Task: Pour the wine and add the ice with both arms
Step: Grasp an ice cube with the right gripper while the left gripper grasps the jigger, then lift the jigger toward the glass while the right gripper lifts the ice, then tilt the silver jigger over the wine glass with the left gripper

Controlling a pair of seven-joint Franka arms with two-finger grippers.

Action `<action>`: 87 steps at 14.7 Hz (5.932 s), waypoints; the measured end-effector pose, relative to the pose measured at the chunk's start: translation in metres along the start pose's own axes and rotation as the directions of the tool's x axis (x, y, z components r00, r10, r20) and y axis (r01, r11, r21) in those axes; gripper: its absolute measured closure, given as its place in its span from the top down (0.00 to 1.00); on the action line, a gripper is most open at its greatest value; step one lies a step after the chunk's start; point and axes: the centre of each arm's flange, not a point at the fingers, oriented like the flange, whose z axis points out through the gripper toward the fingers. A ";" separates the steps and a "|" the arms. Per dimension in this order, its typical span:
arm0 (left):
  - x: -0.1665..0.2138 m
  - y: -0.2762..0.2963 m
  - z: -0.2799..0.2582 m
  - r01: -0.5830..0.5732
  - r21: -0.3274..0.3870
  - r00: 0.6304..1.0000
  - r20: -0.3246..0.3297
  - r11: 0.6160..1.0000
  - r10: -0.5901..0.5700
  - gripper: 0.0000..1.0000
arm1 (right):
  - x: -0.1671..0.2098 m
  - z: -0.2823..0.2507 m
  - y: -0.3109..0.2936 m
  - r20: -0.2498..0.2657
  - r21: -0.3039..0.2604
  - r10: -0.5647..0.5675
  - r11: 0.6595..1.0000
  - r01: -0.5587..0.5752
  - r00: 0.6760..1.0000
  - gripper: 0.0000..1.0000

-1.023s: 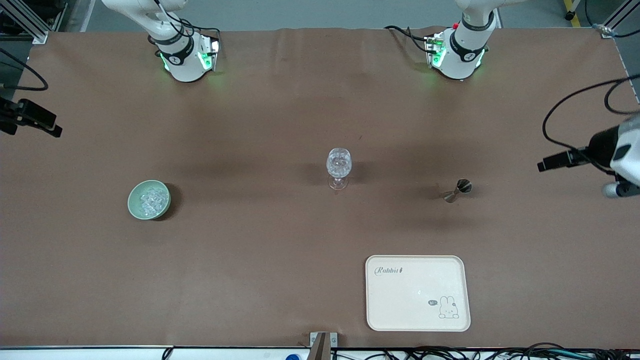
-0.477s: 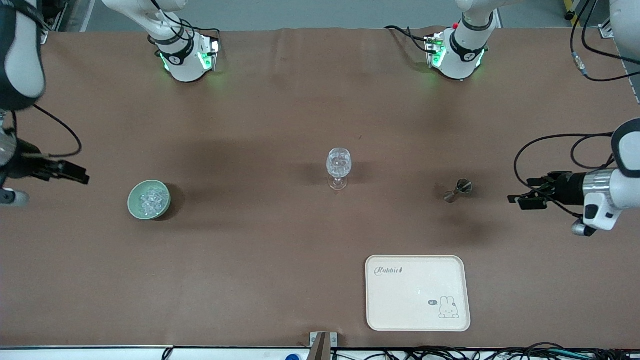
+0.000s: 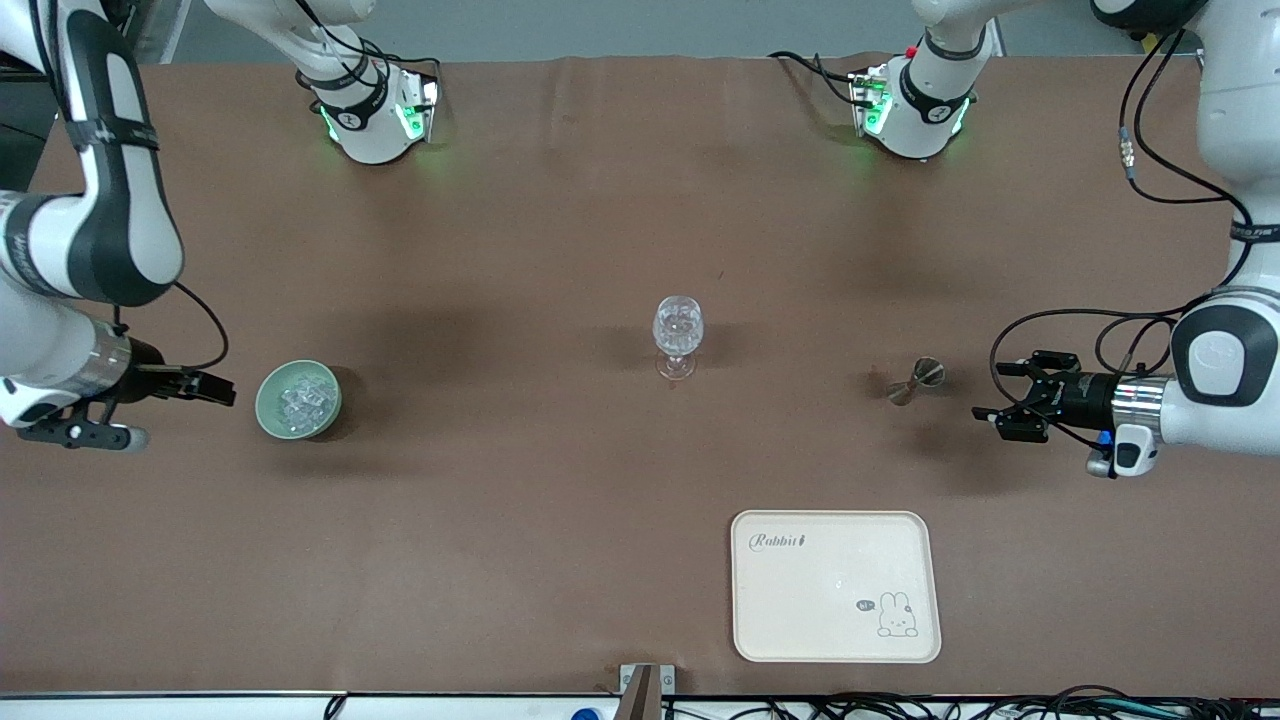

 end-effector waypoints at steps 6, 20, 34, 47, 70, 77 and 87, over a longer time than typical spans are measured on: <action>0.019 0.002 0.042 0.091 -0.106 0.982 0.176 0.990 -0.071 0.88 | -0.019 0.086 -0.017 -0.025 -0.002 -0.029 1.000 0.029 0.999 0.96; 0.050 -0.022 0.098 0.188 -0.099 0.938 0.314 0.977 -0.149 0.69 | -0.045 0.135 -0.023 0.023 -0.005 -0.040 0.999 0.041 0.999 0.52; 0.046 -0.020 0.115 0.176 -0.111 0.927 0.354 0.978 -0.126 0.21 | -0.042 0.147 -0.024 0.005 -0.007 -0.032 0.999 0.032 0.999 0.32; -0.146 0.144 0.085 0.276 -0.146 0.923 0.316 0.950 -0.220 0.21 | -0.012 0.023 -0.024 -0.052 0.004 -0.009 1.000 0.009 0.999 0.30; -0.360 0.194 0.202 0.363 0.064 0.876 -0.363 0.930 -0.317 0.21 | -0.102 -0.216 -0.012 0.007 0.029 -0.052 0.998 0.052 0.999 0.30; -0.376 0.193 0.221 0.399 0.043 0.815 -0.474 0.916 -0.333 0.21 | -0.086 -0.246 -0.016 -0.059 0.024 -0.064 0.998 0.066 0.996 0.30; -0.395 0.191 0.243 0.422 0.004 0.745 -0.571 0.906 -0.344 0.21 | -0.081 -0.238 -0.030 -0.011 0.022 -0.089 0.996 0.089 0.996 0.30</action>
